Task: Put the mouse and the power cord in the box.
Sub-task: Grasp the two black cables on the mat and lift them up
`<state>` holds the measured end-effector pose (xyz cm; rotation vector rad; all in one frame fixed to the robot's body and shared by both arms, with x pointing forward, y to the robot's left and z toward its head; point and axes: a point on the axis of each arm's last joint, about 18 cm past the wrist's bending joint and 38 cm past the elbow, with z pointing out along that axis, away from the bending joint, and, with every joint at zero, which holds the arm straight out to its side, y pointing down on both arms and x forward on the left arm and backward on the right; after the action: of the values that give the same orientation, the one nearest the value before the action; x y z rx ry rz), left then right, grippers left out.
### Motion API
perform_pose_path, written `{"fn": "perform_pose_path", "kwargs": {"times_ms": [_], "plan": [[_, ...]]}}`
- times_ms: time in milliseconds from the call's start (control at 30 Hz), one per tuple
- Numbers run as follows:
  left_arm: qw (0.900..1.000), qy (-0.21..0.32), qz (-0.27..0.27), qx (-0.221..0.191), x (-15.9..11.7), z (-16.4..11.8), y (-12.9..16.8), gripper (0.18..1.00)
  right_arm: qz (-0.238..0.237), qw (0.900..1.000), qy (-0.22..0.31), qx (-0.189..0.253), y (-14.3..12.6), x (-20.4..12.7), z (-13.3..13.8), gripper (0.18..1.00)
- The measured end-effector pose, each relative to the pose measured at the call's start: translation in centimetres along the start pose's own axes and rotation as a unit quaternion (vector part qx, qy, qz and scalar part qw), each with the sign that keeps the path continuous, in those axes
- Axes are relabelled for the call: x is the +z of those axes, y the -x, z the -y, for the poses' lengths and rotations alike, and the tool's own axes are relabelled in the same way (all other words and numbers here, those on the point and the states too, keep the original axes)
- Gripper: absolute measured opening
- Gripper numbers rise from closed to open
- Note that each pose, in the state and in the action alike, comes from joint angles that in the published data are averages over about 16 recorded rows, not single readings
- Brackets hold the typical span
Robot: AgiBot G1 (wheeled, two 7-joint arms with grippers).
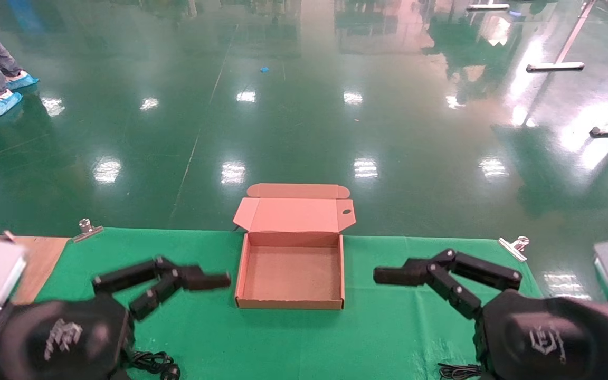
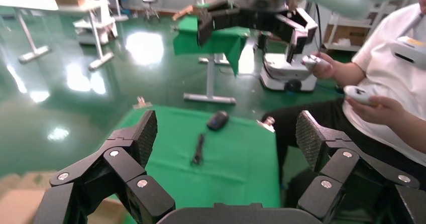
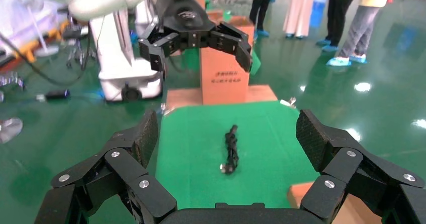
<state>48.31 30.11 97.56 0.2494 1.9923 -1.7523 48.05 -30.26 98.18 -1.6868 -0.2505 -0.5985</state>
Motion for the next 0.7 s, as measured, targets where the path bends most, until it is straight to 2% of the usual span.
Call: {"fn": "perform_pose_path", "kwargs": {"times_ms": [167,333,533,700], "plan": [[0.9994,0.035,-0.004,-0.005,0.2,-2.0,0.3,1.001,0.007,0.997,0.066,-0.034,-0.2,0.0,-1.3,1.001],[0.9960,0.088,-0.007,-0.007,0.3,-4.5,1.0,1.001,0.017,0.986,0.151,-0.068,-0.8,0.0,-3.1,1.001],[0.9855,0.169,-0.005,-0.008,0.1,-8.2,2.4,1.001,0.032,0.960,0.259,-0.104,-2.2,0.0,-5.9,1.001],[0.9696,0.245,-0.003,-0.004,-0.2,-11.5,3.9,1.001,0.043,0.931,0.341,-0.124,-3.6,-0.1,-8.6,1.001]]}}
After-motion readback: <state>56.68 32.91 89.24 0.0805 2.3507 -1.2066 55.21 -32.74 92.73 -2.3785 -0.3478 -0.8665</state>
